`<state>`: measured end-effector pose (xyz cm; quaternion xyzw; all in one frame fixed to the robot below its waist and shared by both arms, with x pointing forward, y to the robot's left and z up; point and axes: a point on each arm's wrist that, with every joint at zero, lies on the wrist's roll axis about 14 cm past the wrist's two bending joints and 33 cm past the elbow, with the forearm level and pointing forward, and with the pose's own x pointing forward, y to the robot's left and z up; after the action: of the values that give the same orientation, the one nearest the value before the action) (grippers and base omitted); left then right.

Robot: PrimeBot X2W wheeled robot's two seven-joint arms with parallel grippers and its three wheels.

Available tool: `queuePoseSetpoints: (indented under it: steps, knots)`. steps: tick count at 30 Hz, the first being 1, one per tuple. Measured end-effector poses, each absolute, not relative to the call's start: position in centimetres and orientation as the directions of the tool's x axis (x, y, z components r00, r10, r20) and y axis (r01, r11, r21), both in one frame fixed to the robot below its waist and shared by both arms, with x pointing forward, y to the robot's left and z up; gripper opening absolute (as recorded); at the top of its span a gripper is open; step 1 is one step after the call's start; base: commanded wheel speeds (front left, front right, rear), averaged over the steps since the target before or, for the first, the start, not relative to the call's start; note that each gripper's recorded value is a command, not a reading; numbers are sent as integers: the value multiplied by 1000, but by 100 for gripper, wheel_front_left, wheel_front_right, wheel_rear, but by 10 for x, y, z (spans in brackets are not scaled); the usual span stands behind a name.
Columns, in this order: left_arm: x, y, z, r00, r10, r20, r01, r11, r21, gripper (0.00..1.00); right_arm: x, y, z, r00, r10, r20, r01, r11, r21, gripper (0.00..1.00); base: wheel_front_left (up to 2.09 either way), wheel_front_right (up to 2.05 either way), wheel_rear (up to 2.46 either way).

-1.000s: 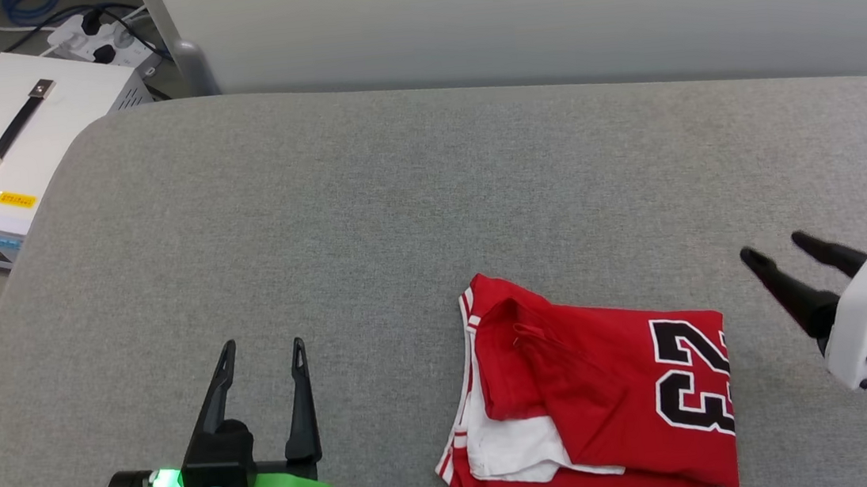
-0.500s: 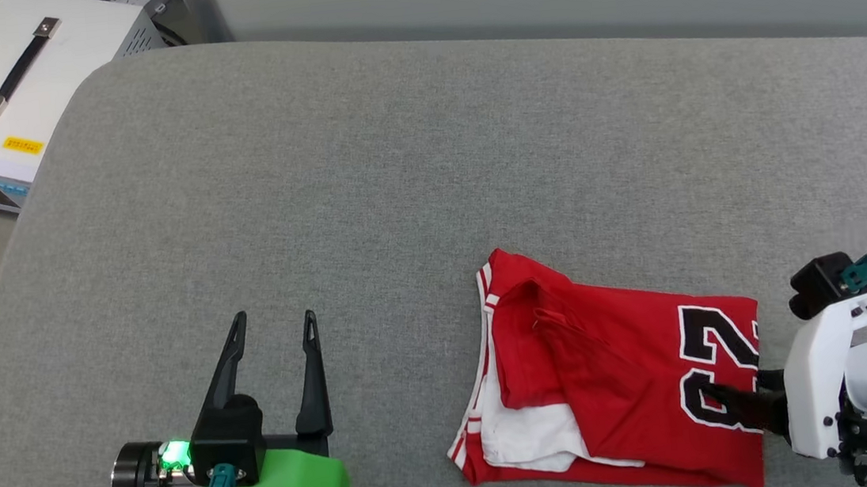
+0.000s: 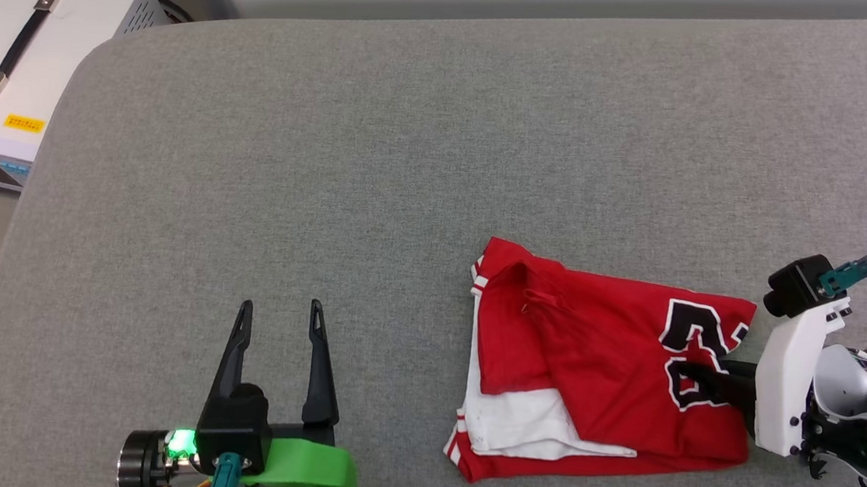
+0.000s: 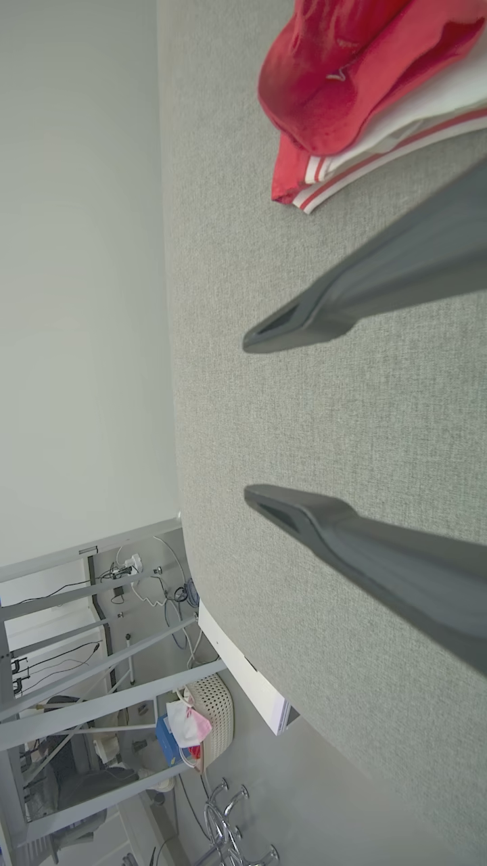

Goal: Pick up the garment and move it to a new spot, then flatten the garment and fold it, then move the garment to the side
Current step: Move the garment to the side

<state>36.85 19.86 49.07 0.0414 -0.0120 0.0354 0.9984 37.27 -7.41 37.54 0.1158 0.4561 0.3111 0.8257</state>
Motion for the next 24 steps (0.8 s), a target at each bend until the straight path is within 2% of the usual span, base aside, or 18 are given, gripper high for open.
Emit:
queuePoseSetpoints:
  steps: [11, 16, 24]
  knots:
    - [374, 185, 494, 999, 29, 41, -32, 997, 68, 100, 395, -95, 416, 545, 600, -586, -470, 797, 379, 0, 0, 0, 0]
    - [381, 171, 496, 999, -13, 52, 10, 998, 59, 100, 404, -126, 437, 626, 541, -562, -493, 833, 253, 0, 0, 0, 0]
    - [393, 144, 496, 994, -91, 60, 89, 995, 44, 100, 419, -183, 477, 758, 418, -500, -434, 896, 93, 0, 0, 0, 0]
